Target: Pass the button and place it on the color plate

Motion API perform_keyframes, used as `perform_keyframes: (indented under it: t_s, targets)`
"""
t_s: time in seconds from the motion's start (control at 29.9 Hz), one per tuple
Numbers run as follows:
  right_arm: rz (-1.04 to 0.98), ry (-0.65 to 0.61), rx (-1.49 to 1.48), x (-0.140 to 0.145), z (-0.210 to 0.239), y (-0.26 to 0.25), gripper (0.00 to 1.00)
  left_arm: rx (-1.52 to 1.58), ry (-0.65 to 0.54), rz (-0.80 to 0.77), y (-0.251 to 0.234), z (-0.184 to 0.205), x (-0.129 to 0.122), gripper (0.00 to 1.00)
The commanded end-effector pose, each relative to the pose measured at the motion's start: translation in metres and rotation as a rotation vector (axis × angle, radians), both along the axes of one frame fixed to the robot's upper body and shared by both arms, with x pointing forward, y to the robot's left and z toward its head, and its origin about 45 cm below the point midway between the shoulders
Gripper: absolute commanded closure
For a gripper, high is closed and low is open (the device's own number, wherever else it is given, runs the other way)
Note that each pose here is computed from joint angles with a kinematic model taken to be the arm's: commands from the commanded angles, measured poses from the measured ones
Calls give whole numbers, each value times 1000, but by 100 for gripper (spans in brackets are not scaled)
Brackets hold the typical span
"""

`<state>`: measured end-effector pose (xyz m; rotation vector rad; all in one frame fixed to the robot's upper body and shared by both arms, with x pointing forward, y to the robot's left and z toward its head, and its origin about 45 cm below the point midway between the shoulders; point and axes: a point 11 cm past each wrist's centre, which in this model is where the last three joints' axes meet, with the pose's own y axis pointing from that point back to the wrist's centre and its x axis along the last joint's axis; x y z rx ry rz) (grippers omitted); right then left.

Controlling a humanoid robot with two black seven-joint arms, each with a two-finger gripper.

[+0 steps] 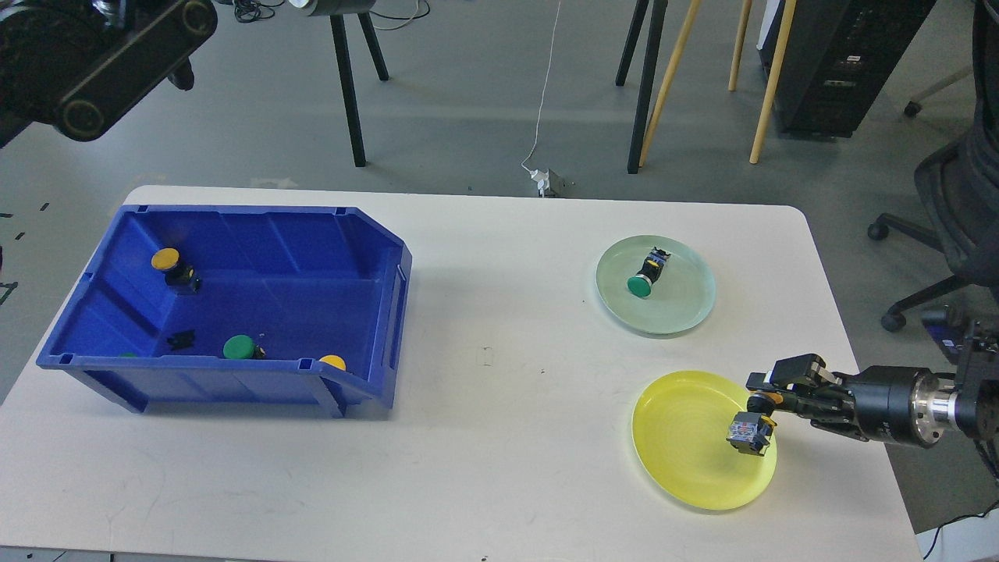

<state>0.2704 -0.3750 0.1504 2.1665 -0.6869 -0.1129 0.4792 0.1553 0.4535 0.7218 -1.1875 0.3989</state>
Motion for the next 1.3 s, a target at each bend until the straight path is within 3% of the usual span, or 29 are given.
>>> perform_keyframes:
  t_s: [0.0, 0.33, 0.6, 0.74, 0.97, 1.07, 1.27]
  targets:
    - [10, 14, 17, 1, -12, 11, 39, -1, 0, 0, 0, 0, 0, 2]
    - [11, -32, 46, 16, 6, 18, 7, -6, -3, 3, 1, 2, 0, 2]
    - [-48, -418, 177, 103, 129, 29, 2, -33, 2, 36, 14, 4, 4, 1]
    - [-147, -544, 337, 141, 169, 39, 2, -152, 61, 50, 18, 9, 7, 1]
    - [-487, -620, 406, 202, 190, -3, 4, -420, 109, 123, 33, 22, 21, 0]
    - [-576, -562, 398, 227, 176, 10, 4, -475, 135, 177, 43, 22, 28, 1]
    - [-683, -563, 351, 260, 170, 23, 4, -519, 139, 201, 37, 17, 31, 1]
